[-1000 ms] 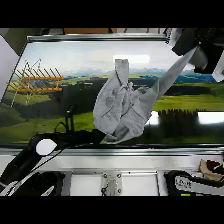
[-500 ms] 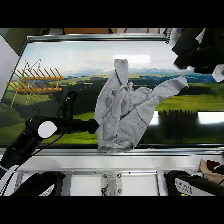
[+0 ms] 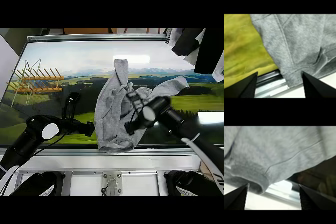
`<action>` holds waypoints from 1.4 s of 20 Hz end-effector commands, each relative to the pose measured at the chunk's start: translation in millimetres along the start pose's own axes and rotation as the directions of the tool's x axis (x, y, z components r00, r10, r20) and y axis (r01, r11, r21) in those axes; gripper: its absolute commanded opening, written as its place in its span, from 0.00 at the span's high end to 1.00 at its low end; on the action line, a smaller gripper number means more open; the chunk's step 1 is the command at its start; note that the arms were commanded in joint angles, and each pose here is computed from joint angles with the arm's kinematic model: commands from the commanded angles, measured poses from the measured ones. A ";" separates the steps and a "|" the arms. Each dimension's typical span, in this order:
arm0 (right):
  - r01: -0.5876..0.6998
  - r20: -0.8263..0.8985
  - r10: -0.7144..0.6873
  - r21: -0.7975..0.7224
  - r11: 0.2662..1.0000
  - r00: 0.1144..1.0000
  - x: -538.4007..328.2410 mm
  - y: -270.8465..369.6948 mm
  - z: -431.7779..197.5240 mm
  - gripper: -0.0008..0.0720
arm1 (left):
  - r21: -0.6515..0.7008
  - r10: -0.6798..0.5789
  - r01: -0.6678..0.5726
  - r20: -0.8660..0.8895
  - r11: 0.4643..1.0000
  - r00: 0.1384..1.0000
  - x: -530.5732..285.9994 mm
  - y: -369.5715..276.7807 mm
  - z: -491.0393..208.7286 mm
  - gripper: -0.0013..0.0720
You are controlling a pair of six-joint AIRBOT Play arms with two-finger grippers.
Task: Fold the clothes and pants, and hang the long-sleeved shirts on hangers.
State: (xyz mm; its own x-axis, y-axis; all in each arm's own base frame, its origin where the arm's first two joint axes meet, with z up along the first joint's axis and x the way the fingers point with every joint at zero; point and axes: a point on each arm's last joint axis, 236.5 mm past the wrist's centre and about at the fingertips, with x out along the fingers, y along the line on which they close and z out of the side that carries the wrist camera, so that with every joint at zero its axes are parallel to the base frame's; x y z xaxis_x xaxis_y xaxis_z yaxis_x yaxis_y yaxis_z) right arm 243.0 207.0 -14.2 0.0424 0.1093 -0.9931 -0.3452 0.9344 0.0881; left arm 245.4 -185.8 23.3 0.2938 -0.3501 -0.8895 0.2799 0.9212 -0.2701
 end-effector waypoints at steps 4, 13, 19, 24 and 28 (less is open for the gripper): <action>0.032 -0.060 -0.030 0.047 0.998 0.998 67.9 13.7 -42.2 0.06 | 0.020 0.025 -0.025 -0.004 0.999 1.000 0.0 5.0 -1.1 0.22; 0.089 -0.078 -0.087 0.023 0.996 0.993 91.6 2.7 -37.9 0.62 | 0.029 0.032 -0.029 -0.079 0.999 0.996 14.8 7.3 -28.3 0.22; 0.109 -0.039 -0.109 0.009 0.994 0.993 53.2 -4.6 -36.4 0.97 | 0.198 -0.038 0.058 -0.104 0.978 0.994 39.6 -50.9 -56.0 0.22; 0.093 0.000 -0.093 0.024 0.995 0.996 8.6 -7.3 -46.6 0.97 | 0.239 0.014 0.037 -0.208 0.970 0.978 78.1 -67.6 -57.3 0.22; 0.080 0.026 -0.081 0.050 0.996 0.996 -5.7 -7.9 -49.6 0.96 | 0.272 0.056 0.021 -0.271 0.962 0.961 97.2 -65.5 -60.5 0.22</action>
State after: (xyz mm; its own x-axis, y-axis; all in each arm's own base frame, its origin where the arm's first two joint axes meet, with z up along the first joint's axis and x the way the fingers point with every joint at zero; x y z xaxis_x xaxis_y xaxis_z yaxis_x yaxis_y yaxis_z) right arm 203.0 187.0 -24.8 0.0854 0.0355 -0.9957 -0.3104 0.9506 0.0073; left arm 199.7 -265.2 -54.6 0.0844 -0.2757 -0.9575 0.5025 0.8416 -0.1980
